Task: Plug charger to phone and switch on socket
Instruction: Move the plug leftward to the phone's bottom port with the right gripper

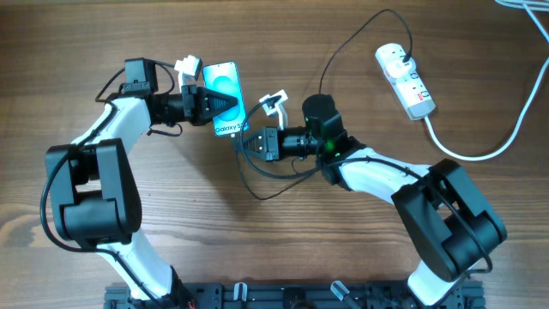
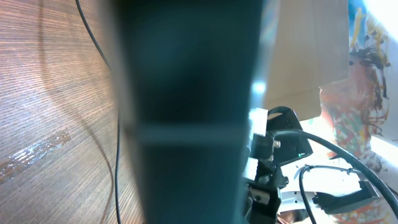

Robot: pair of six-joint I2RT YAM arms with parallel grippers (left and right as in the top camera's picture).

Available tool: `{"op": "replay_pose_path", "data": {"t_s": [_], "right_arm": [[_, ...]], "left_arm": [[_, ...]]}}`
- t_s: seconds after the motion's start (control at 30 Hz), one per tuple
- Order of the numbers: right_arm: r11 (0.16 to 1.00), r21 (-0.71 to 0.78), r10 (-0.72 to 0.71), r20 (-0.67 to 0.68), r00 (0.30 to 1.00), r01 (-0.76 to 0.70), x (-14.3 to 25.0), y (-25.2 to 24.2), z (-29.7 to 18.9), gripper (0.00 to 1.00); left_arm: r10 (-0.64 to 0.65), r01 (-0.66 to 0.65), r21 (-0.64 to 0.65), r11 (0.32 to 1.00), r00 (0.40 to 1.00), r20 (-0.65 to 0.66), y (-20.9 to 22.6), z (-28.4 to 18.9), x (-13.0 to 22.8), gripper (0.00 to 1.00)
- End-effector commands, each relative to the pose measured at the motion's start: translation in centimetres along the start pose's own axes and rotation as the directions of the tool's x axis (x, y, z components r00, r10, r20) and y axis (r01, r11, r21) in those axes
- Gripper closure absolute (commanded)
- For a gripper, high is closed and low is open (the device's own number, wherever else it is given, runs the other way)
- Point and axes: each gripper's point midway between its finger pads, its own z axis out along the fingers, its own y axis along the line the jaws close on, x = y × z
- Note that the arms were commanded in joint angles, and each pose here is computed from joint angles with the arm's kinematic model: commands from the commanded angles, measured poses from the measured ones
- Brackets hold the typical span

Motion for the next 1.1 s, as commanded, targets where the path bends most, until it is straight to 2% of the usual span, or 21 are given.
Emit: {"op": "replay_pose_path", "data": {"t_s": [0.0, 0.53, 0.6, 0.73, 1.07], "right_arm": [[0.999, 0.02, 0.04, 0.026, 0.999, -0.041, -0.6, -1.1, -0.4, 0.96], [0.999, -0.007, 0.044, 0.015, 0.999, -0.044, -0.6, -0.6, -0.4, 0.96], [0.999, -0.013, 0.04, 0.019, 0.999, -0.04, -0.7, -0.4, -0.5, 0.96], [0.994, -0.02, 0.11, 0.016, 0.994, -0.11, -0.7, -0.3, -0.5, 0.96], [0.988, -0.058, 0.139, -0.043, 0.989, -0.142, 0.2, 0.5, -0.5, 0.96]], "left_arm": [[0.031, -0.031, 0.049, 0.998, 1.0, -0.005, -1.9, 0.0, 0.0, 0.96], [0.013, -0.012, 0.05, 0.999, 1.0, -0.009, -1.9, 0.2, 0.2, 0.96], [-0.019, 0.02, 0.05, 0.999, 1.0, -0.011, -1.9, 0.2, 0.2, 0.96], [-0.044, 0.044, 0.049, 0.998, 0.999, -0.012, -1.9, 0.2, 0.2, 0.96], [-0.097, 0.098, 0.049, 0.994, 0.995, -0.014, -1.9, 0.2, 0.4, 0.96]]}}
